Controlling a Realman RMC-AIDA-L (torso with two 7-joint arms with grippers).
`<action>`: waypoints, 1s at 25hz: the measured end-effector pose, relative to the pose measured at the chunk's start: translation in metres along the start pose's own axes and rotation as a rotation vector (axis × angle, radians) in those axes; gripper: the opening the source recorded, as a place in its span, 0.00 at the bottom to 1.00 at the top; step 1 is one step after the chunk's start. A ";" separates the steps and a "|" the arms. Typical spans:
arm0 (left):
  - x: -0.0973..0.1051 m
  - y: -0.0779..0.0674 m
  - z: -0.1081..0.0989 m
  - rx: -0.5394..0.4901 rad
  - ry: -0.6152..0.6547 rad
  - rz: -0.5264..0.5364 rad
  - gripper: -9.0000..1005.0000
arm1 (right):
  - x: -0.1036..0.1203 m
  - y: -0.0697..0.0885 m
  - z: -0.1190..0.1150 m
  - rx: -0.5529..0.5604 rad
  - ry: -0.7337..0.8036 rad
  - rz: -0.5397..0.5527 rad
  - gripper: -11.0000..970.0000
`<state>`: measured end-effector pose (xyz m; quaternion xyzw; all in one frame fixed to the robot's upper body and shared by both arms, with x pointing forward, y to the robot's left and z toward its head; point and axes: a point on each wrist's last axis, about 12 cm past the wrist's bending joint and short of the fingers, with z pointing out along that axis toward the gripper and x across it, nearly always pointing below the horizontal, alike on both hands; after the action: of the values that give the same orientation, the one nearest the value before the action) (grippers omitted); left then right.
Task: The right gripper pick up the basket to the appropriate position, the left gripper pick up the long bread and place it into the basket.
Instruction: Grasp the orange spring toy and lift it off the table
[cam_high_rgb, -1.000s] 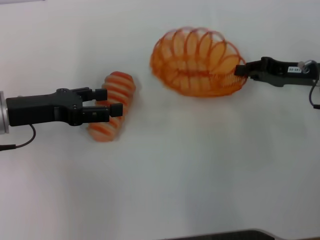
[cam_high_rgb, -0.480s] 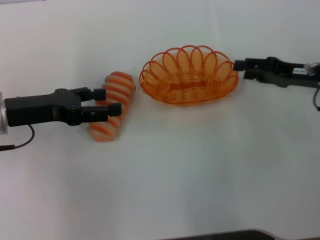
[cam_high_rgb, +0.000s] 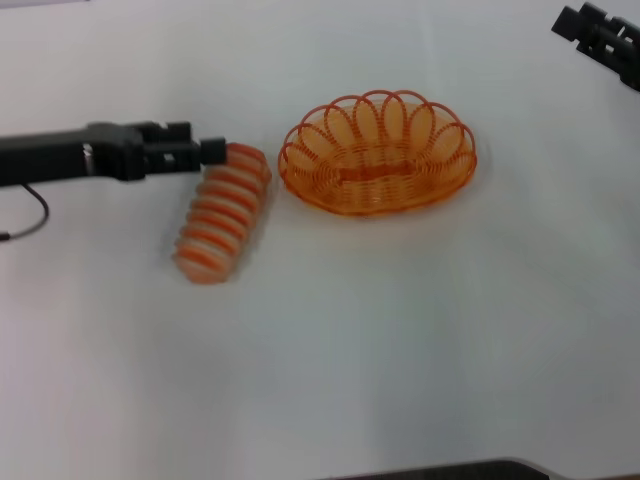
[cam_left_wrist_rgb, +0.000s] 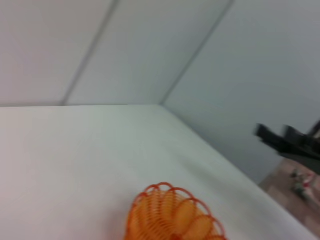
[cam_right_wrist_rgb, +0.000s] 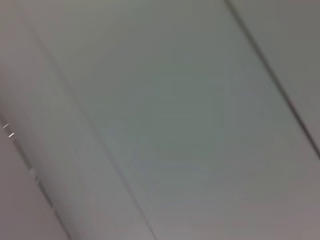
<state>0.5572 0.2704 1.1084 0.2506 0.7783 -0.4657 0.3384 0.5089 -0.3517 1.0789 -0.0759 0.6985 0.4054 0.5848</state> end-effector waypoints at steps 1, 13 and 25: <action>-0.009 0.001 -0.002 -0.044 0.026 -0.015 0.88 | 0.002 0.003 0.000 -0.016 -0.004 -0.042 0.71; -0.058 -0.024 0.030 -0.413 0.458 -0.065 0.88 | 0.008 0.012 0.021 -0.210 0.312 -0.178 0.70; -0.053 -0.034 0.074 -0.430 0.543 -0.070 0.88 | 0.016 0.019 0.041 -0.274 0.403 -0.204 0.70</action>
<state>0.5897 0.1854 1.1426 0.2615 0.9284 -0.2189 0.1476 0.5237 -0.3063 1.0745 -0.3036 0.7283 0.4116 0.4560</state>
